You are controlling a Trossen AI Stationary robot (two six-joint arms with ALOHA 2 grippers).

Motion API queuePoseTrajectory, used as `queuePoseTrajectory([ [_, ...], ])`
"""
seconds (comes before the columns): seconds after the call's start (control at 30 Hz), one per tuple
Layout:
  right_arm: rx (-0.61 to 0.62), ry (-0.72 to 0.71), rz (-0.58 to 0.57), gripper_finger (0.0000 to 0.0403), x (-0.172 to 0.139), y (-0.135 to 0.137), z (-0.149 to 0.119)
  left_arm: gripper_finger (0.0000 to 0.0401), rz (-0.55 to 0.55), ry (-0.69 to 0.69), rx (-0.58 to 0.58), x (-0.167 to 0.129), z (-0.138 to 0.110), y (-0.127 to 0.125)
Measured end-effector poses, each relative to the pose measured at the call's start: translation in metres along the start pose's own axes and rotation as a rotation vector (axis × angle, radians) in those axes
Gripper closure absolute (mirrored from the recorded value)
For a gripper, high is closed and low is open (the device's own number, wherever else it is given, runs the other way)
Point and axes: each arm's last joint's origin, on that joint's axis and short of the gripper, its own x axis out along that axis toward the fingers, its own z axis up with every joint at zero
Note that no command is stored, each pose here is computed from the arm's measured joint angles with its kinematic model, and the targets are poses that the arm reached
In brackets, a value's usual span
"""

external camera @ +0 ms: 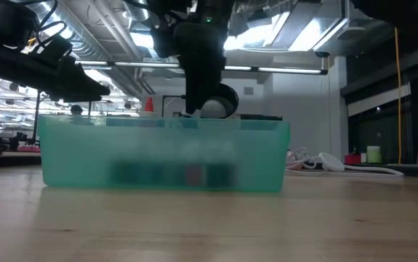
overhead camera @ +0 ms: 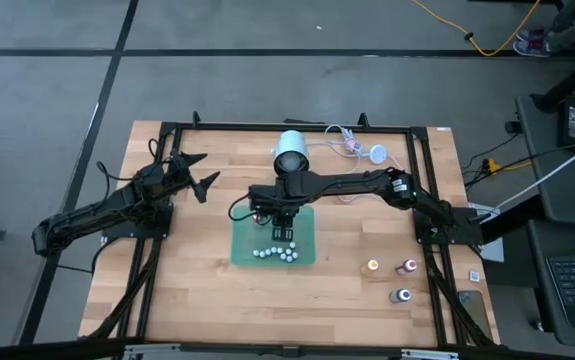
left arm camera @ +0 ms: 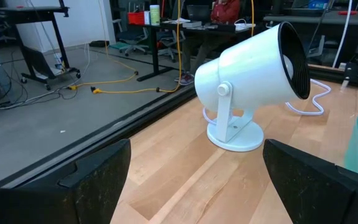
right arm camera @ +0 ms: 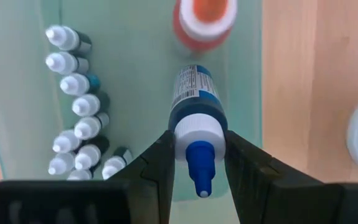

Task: Pick & Place food coloring
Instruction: Put the large blue food coloring bottle into the bin, then put the large yellow food coloring bottle into the bin

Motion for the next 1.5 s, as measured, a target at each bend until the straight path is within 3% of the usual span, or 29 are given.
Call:
queuePoseTrajectory([
  [1.0,-0.038,-0.046,0.038,0.0254,-0.003,0.001,0.006,0.004,0.0,0.0,0.0,0.0,0.0,0.0],
  [1.23,-0.06,-0.14,-0.005,0.0254,-0.016,0.0,0.015,0.004,0.0,0.0,0.0,0.0,0.0,0.0],
  [1.5,-0.028,-0.105,-0.046,0.0254,-0.019,-0.002,0.011,0.004,0.0,0.0,0.0,0.0,0.0,0.0],
])
